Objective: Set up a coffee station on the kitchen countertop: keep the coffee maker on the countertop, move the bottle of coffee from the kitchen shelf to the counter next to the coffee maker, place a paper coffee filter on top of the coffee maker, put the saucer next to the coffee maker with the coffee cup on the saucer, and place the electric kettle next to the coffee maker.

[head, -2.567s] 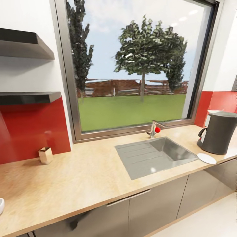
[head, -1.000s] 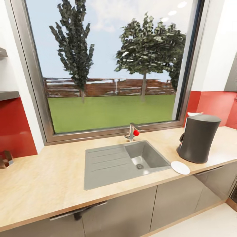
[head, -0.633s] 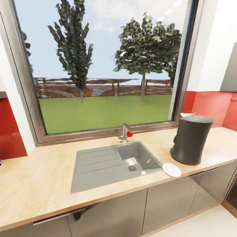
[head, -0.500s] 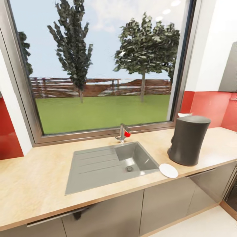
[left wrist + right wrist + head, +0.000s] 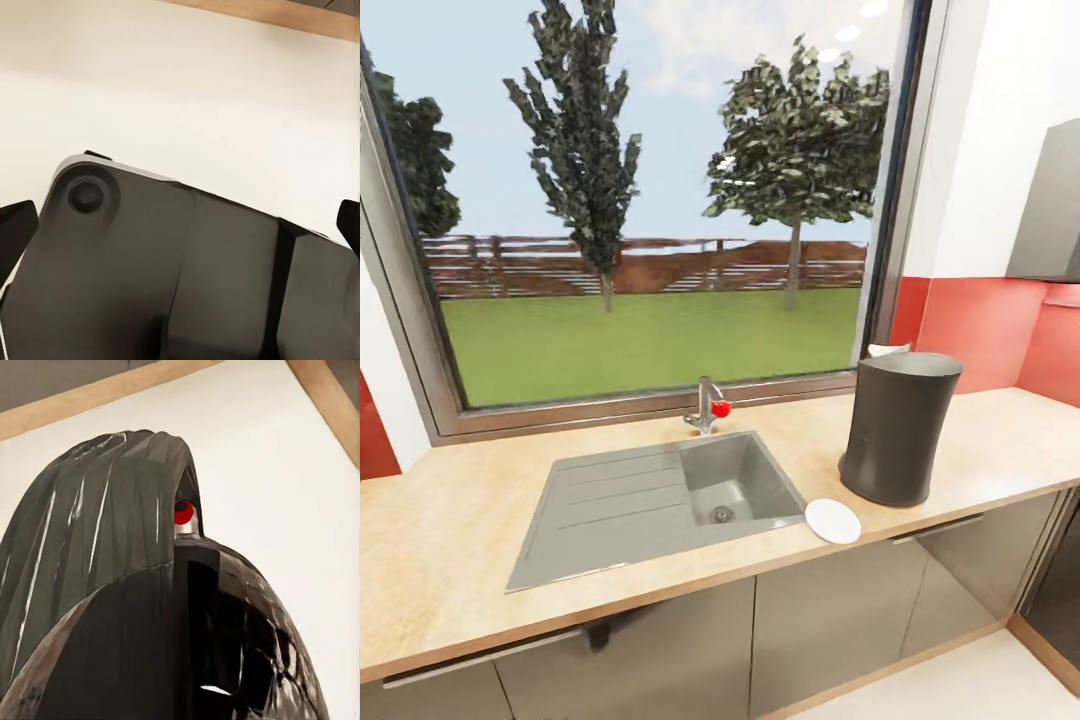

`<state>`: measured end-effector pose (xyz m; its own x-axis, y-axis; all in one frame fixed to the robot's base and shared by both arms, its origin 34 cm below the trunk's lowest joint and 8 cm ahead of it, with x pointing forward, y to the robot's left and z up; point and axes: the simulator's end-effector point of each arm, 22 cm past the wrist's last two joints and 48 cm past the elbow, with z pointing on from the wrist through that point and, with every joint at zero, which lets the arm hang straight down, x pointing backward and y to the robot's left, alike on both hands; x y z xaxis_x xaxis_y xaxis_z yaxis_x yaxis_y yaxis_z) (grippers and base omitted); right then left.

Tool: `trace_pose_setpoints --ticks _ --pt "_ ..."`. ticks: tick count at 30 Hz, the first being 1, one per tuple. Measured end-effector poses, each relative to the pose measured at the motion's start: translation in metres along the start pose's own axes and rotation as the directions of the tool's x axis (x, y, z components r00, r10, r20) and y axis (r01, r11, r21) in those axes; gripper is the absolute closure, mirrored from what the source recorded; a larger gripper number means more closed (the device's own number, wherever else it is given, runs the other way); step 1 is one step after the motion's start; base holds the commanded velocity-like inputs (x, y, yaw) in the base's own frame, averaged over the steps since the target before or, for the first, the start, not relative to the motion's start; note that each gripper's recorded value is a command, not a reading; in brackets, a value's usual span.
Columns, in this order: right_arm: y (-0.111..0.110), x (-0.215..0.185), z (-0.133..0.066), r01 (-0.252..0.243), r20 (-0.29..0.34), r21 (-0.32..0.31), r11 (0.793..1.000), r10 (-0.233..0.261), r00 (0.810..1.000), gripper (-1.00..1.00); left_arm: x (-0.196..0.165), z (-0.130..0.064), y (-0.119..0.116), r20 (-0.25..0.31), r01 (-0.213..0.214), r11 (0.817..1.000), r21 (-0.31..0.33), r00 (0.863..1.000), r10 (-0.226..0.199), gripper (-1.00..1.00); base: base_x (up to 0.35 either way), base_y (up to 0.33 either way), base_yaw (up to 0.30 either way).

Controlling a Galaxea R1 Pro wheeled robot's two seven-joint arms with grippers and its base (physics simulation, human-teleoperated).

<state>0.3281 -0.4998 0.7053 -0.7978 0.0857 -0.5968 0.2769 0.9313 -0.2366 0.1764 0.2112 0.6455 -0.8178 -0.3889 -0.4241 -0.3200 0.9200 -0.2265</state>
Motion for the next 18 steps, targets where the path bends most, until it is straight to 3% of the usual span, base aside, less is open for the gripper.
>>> trace_pose_setpoints --ticks 8,18 --pt "0.0002 0.0000 0.0000 -0.001 0.000 0.000 1.000 0.001 1.000 1.00 -0.0003 0.0000 -0.0003 0.002 -0.002 1.000 0.001 1.000 0.002 -1.00 0.000 -0.329 0.215" --pt "0.0017 0.0003 -0.0002 -0.001 0.001 -0.002 1.000 0.001 1.000 1.00 -0.0001 0.0000 -0.0020 0.002 -0.005 1.000 0.004 1.000 0.005 -1.00 0.000 -0.329 0.021"
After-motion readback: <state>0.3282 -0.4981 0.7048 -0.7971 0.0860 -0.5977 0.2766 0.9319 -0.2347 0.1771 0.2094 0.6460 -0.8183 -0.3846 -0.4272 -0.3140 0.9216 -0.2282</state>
